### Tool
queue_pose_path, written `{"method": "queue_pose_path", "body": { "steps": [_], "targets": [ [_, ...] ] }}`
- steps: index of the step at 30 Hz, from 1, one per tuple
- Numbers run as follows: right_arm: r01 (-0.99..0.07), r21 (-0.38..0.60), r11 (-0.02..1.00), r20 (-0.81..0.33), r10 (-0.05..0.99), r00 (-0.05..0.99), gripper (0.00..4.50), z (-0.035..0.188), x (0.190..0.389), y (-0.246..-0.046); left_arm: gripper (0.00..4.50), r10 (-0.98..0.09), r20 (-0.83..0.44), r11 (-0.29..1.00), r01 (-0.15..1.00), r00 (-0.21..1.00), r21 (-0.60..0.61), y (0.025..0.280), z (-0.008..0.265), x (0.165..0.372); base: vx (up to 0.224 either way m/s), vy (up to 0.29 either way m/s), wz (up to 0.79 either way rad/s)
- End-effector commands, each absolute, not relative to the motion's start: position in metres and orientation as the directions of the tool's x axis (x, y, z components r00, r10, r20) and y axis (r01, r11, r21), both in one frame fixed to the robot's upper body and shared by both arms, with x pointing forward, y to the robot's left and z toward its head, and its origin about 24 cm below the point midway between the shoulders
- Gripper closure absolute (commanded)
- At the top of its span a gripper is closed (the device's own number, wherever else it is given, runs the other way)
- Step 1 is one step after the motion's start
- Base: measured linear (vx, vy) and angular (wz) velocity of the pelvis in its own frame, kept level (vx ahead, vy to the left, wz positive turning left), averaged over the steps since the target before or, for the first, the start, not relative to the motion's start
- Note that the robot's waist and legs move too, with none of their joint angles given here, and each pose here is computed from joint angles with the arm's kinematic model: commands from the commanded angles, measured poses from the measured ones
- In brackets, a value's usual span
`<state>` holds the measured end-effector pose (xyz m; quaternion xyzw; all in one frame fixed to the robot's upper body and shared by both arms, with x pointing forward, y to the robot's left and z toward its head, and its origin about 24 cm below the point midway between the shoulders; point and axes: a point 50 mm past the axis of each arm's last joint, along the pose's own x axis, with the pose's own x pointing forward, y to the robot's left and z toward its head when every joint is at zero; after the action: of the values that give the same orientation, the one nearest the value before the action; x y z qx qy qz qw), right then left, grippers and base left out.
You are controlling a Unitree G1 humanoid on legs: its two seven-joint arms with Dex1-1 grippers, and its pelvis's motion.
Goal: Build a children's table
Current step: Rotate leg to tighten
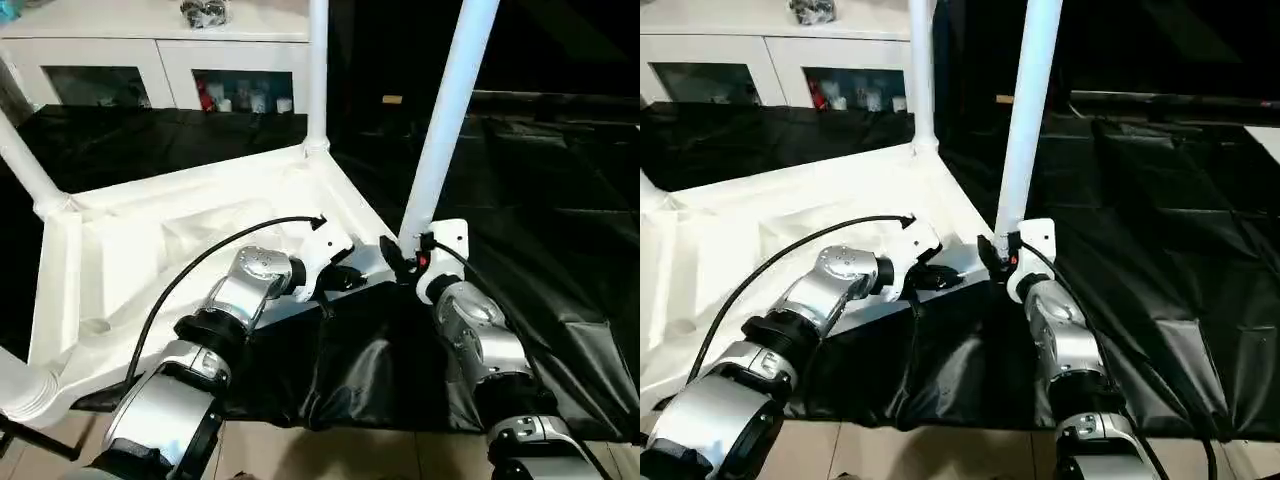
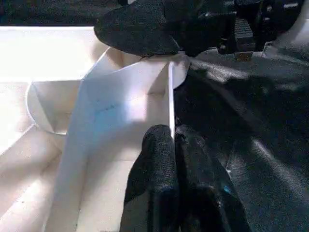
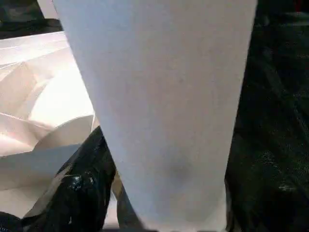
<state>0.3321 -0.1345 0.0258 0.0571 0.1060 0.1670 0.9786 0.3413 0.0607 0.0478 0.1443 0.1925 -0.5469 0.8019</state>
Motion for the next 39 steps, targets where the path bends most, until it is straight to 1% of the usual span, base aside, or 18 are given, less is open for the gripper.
{"method": "queue_pose_path", "body": {
  "steps": [1,4,5,7,9,10,12,14,16,18,22,28,31,32,34,37,38,39],
  "targets": [
    [-0.619,0.161,0.769,-0.198,0.64,0.743,1.31,0.021,0.315,-0.125,4.5,-0.918,-0.365,0.148,0.988,0.152,0.042,0.052,0.07,0.334,0.0,0.0,0.0],
    [-0.758,0.123,0.641,-0.228,0.762,0.607,1.31,0.025,0.304,-0.15,4.5,-0.924,-0.37,0.088,0.996,0.094,0.034,0.069,0.072,0.331,0.0,0.0,0.0],
    [-0.813,0.117,0.57,-0.257,0.808,0.529,1.31,0.026,0.298,-0.16,4.5,-0.923,-0.379,0.069,0.997,0.072,0.023,0.074,0.072,0.33,0.0,0.0,0.0],
    [-0.849,0.116,0.515,-0.292,0.835,0.466,1.31,0.025,0.292,-0.169,4.5,-0.922,-0.382,0.057,0.998,0.058,0.014,0.077,0.072,0.329,0.0,0.0,0.0],
    [-0.862,0.116,0.493,-0.304,0.844,0.442,1.31,0.025,0.29,-0.173,4.5,-0.921,-0.388,0.047,0.999,0.047,0.01,0.078,0.072,0.328,0.0,0.0,0.0],
    [-0.879,0.127,0.46,-0.316,0.859,0.404,1.31,0.026,0.288,-0.178,4.5,-0.918,-0.396,0.029,1.0,0.029,0.004,0.08,0.072,0.327,0.0,0.0,0.0],
    [-0.889,0.133,0.438,-0.317,0.869,0.38,1.31,0.028,0.287,-0.18,4.5,-0.918,-0.396,0.012,1.0,0.009,-0.004,0.081,0.072,0.325,0.0,0.0,0.0],
    [-0.904,0.138,0.404,-0.317,0.883,0.346,1.57,0.031,0.287,-0.181,4.5,-0.914,-0.406,-0.013,1.0,-0.015,-0.008,0.083,0.072,0.324,0.0,0.0,0.0],
    [-0.927,0.129,0.353,-0.336,0.895,0.294,1.64,0.033,0.286,-0.181,4.5,-0.906,-0.421,-0.031,0.999,-0.031,-0.008,0.086,0.071,0.323,0.0,0.0,0.0],
    [-0.937,0.118,0.329,-0.351,0.897,0.271,1.86,0.033,0.286,-0.18,4.5,-0.903,-0.427,-0.034,0.999,-0.034,-0.008,0.087,0.071,0.323,0.0,0.0,0.0],
    [-0.95,0.103,0.294,-0.37,0.898,0.238,1.97,0.033,0.287,-0.176,4.5,-0.897,-0.442,-0.032,0.999,-0.03,-0.003,0.09,0.071,0.325,0.0,0.0,0.0],
    [-0.955,0.113,0.274,-0.365,0.905,0.217,1.99,0.031,0.287,-0.171,4.5,-0.896,-0.444,-0.024,1.0,-0.019,0.005,0.092,0.072,0.326,0.0,0.0,0.0],
    [-0.945,0.141,0.296,-0.338,0.911,0.235,1.99,0.029,0.285,-0.168,4.5,-0.897,-0.441,0.029,0.999,0.036,0.023,0.092,0.071,0.329,0.0,0.0,0.0],
    [-0.934,0.148,0.324,-0.318,0.91,0.265,1.99,0.027,0.284,-0.166,4.5,-0.895,-0.438,0.083,0.996,0.09,0.036,0.091,0.071,0.332,0.0,0.0,0.0],
    [-0.929,0.15,0.338,-0.311,0.908,0.28,1.99,0.026,0.284,-0.165,4.5,-0.892,-0.437,0.106,0.994,0.113,0.04,0.091,0.071,0.333,0.0,0.0,0.0],
    [-0.856,0.147,0.496,-0.279,0.851,0.445,2.0,0.015,0.288,-0.157,4.5,-0.875,-0.423,0.23,0.971,0.237,0.068,0.081,0.069,0.34,0.0,0.0,0.0],
    [-0.816,0.147,0.559,-0.276,0.815,0.509,2.0,0.01,0.29,-0.152,4.5,-0.867,-0.414,0.271,0.96,0.276,0.072,0.076,0.069,0.342,0.0,0.0,0.0],
    [-0.791,0.147,0.595,-0.277,0.792,0.544,2.0,0.007,0.291,-0.149,4.5,-0.863,-0.409,0.293,0.953,0.297,0.073,0.072,0.068,0.343,0.0,0.0,0.0]
  ]
}}
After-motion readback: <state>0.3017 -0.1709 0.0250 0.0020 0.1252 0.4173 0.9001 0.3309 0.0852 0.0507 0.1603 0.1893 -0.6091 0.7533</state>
